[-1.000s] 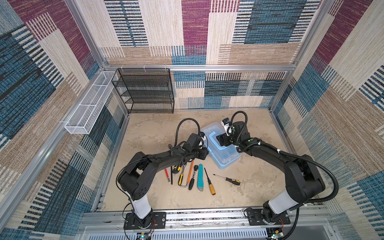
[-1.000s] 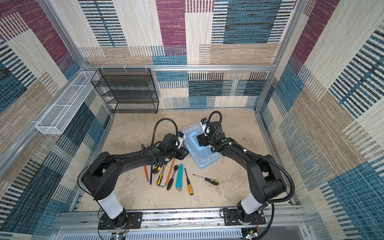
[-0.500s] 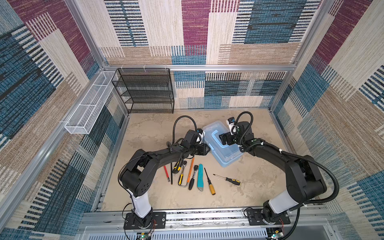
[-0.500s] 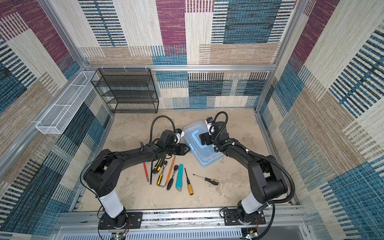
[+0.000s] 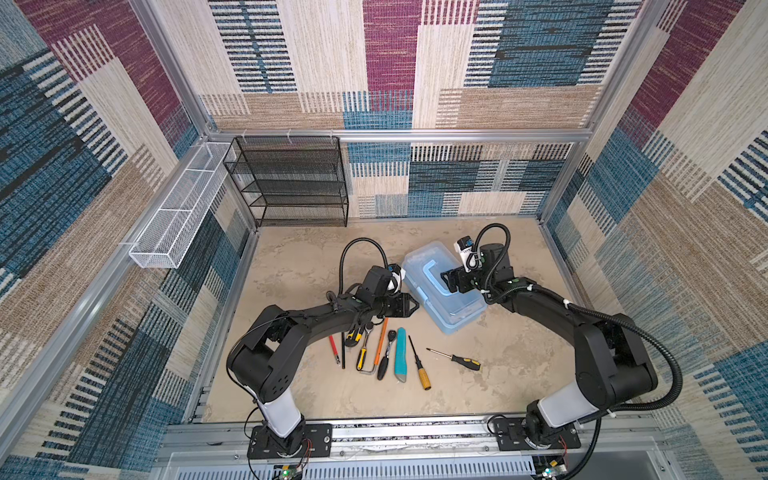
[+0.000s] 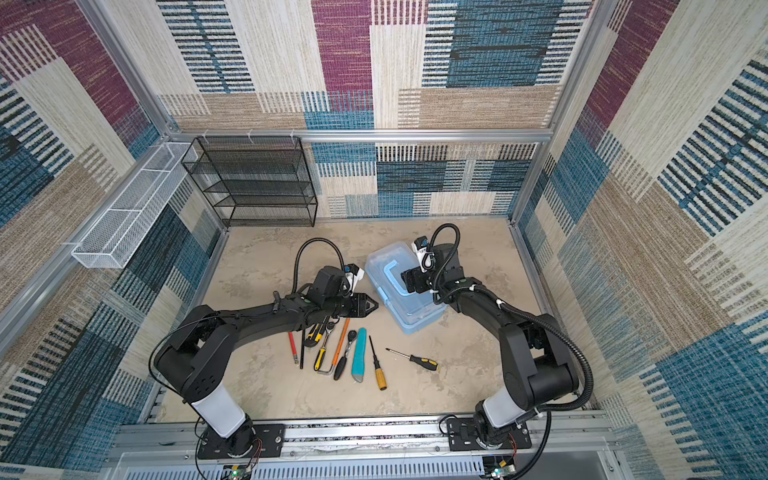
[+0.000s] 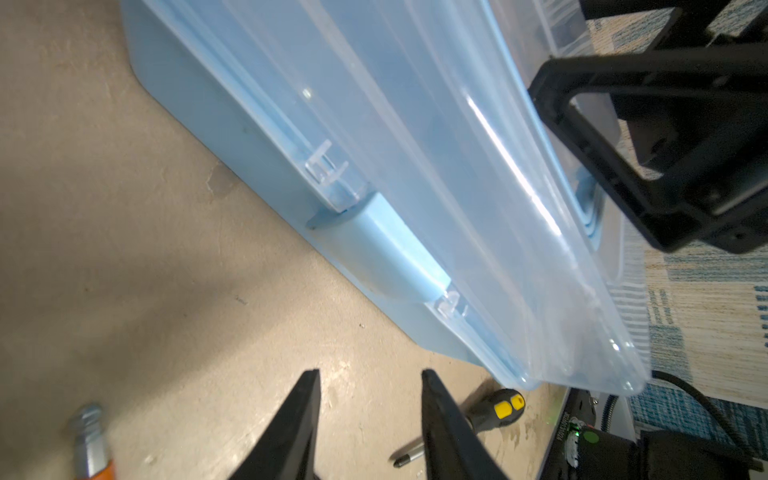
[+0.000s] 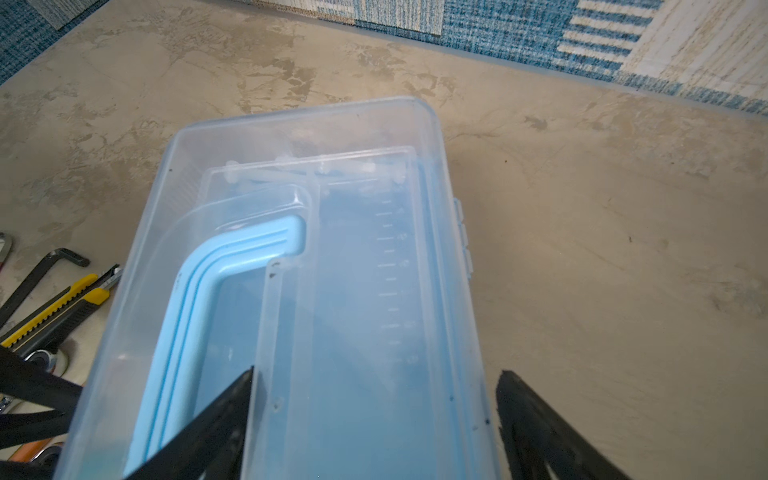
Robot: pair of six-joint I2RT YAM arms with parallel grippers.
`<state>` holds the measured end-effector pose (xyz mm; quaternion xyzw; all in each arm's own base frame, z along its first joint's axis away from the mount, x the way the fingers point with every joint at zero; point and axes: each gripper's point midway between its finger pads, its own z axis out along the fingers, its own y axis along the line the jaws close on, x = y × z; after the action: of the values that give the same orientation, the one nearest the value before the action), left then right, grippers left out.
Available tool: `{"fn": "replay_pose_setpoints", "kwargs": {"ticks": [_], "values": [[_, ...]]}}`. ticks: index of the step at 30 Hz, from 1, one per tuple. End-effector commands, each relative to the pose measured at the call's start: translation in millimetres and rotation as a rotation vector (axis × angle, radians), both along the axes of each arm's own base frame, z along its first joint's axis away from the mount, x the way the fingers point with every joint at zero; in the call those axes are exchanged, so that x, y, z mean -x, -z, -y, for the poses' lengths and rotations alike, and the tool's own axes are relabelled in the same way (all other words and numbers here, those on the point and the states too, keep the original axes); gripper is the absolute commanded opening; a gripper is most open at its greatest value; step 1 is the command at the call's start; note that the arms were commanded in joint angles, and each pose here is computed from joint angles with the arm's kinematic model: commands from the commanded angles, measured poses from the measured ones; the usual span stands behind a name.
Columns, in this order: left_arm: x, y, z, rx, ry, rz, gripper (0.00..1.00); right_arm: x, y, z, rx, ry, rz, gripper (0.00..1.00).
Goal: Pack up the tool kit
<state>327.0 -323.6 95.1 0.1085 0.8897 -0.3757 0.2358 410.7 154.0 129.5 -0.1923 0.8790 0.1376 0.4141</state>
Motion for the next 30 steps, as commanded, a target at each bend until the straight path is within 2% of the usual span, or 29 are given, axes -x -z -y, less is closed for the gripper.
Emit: {"fn": "replay_pose_setpoints", "kwargs": {"ticks": [1,5,12,30], "values": [[-1,-7,7,0.052,0.012,0.003,0.45,32,43,10,0.096,-0.037,-0.173,0.86],[-4,-8,13,0.092,0.010,-0.003,0.45,35,51,8,0.078,-0.040,-0.208,0.79],[-13,-13,14,0.130,-0.037,-0.002,0.48,35,58,1,0.014,-0.020,-0.255,0.75],[-33,-34,-1,0.255,-0.139,-0.013,0.60,25,65,-10,-0.217,0.023,-0.321,0.73]]}}
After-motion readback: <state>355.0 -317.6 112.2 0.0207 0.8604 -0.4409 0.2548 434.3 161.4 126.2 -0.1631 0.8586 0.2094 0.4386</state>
